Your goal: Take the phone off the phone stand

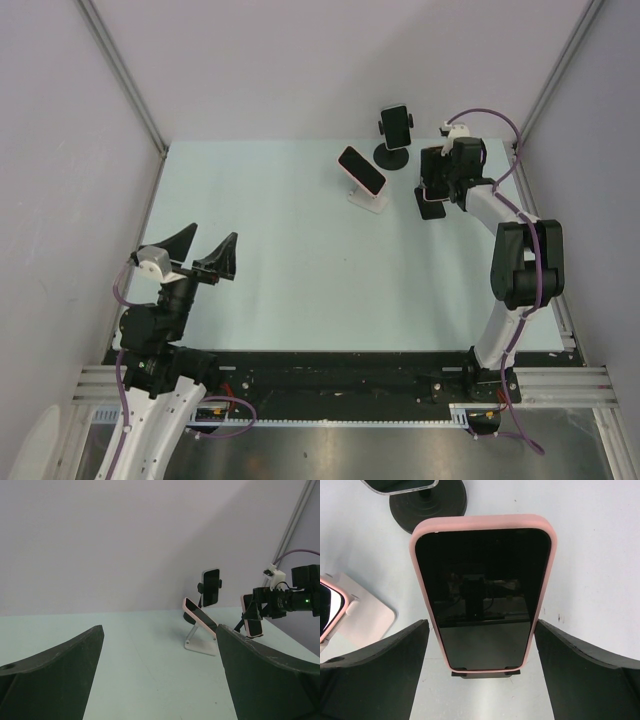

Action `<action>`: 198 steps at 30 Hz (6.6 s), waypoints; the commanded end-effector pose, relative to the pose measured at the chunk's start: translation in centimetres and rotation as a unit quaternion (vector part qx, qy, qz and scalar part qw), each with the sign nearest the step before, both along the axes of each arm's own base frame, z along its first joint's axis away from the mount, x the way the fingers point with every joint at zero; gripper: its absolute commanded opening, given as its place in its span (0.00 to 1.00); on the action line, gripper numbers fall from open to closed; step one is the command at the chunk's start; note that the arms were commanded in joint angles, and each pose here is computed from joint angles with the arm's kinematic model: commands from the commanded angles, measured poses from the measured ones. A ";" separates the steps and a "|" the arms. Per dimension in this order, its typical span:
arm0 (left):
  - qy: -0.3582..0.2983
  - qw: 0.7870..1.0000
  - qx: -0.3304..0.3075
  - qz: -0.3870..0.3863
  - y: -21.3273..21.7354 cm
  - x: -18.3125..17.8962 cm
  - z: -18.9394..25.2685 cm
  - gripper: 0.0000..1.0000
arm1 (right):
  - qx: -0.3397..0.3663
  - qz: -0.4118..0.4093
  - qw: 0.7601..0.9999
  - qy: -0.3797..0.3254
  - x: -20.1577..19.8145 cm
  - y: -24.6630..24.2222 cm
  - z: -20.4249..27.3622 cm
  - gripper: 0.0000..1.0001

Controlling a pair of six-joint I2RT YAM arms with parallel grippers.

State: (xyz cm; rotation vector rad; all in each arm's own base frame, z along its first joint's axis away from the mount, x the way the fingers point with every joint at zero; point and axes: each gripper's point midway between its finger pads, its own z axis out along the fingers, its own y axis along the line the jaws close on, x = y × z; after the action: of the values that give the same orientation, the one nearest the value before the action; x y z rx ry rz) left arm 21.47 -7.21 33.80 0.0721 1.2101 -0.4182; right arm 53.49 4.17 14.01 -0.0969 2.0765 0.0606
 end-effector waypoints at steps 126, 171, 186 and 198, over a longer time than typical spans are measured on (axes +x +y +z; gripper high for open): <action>0.198 0.943 0.005 -0.267 -24.5 3.1 -7.9 0.00 | 0.431 0.133 0.892 -0.020 -26.1 21.4 15.9 0.87; 0.445 0.891 -0.066 0.059 15.3 22.1 -19.0 0.00 | 0.092 -0.080 0.967 -0.224 -29.7 -1.0 15.9 0.99; 0.508 0.859 -0.054 0.036 18.4 25.6 -26.1 0.03 | 0.071 -0.088 0.963 -0.246 -29.6 -1.9 14.9 0.99; 0.523 0.842 -0.119 0.065 21.7 25.4 -27.6 0.35 | 0.064 -0.095 0.963 -0.244 -29.2 -2.3 14.2 0.97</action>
State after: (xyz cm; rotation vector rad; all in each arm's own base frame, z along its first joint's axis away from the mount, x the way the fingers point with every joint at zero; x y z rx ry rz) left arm 45.71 12.94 4.50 -0.5255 2.2686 -0.5163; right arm 24.06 2.32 27.12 0.1368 1.6242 0.0576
